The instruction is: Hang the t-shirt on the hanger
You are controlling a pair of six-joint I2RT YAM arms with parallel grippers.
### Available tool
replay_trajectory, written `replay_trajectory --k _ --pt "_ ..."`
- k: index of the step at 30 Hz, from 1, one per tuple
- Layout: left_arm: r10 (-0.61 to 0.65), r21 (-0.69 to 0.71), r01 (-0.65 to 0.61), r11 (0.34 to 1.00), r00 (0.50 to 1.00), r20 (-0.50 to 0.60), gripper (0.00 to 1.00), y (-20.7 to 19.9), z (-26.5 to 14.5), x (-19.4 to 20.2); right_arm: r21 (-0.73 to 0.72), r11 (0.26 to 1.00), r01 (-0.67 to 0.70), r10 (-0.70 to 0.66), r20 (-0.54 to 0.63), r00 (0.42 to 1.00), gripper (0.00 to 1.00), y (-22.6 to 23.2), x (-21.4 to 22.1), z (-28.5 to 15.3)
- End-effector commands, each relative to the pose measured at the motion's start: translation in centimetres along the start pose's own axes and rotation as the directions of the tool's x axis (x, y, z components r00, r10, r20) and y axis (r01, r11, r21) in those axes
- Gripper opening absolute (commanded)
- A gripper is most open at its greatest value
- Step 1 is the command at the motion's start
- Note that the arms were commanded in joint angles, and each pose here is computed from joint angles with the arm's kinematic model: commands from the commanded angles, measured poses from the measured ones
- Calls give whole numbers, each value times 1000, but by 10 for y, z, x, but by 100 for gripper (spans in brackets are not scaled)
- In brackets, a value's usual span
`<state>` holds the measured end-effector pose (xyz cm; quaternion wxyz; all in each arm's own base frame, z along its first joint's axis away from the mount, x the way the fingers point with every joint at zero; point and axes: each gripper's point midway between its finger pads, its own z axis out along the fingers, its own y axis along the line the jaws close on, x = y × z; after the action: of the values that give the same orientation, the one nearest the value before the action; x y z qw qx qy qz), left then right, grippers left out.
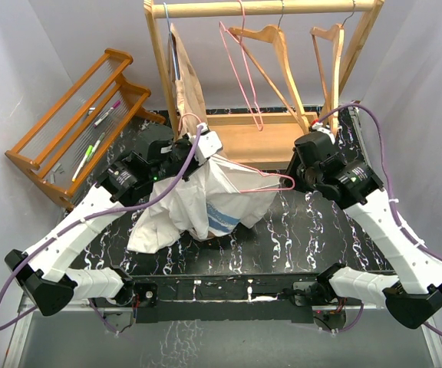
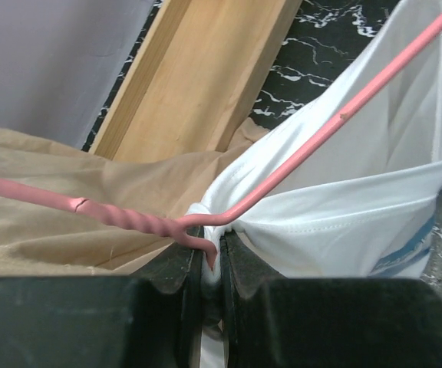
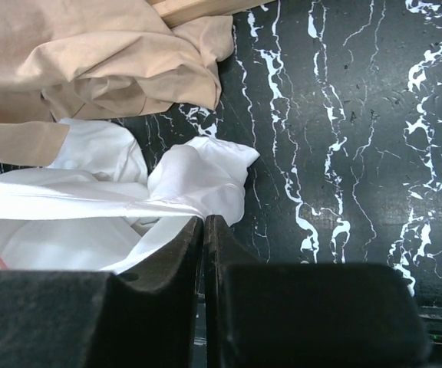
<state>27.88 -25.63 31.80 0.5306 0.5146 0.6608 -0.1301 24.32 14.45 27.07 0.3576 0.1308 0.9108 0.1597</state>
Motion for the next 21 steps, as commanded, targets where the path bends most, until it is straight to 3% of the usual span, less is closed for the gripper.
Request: replay_trajectory --k 1,14,21 --pt "34 -170 -32 985 999 8 0 31 -18 -6 24 999 -24 21 90 996 8 -7 -18 -16" --pt "142 -201 -167 965 981 -133 0 35 -16 33 64 997 -39 26 187 982 8 -9 -47 -35" --pt "55 -322 -118 940 979 -197 0 58 -9 42 58 998 6 -16 177 984 8 1 -56 -35"
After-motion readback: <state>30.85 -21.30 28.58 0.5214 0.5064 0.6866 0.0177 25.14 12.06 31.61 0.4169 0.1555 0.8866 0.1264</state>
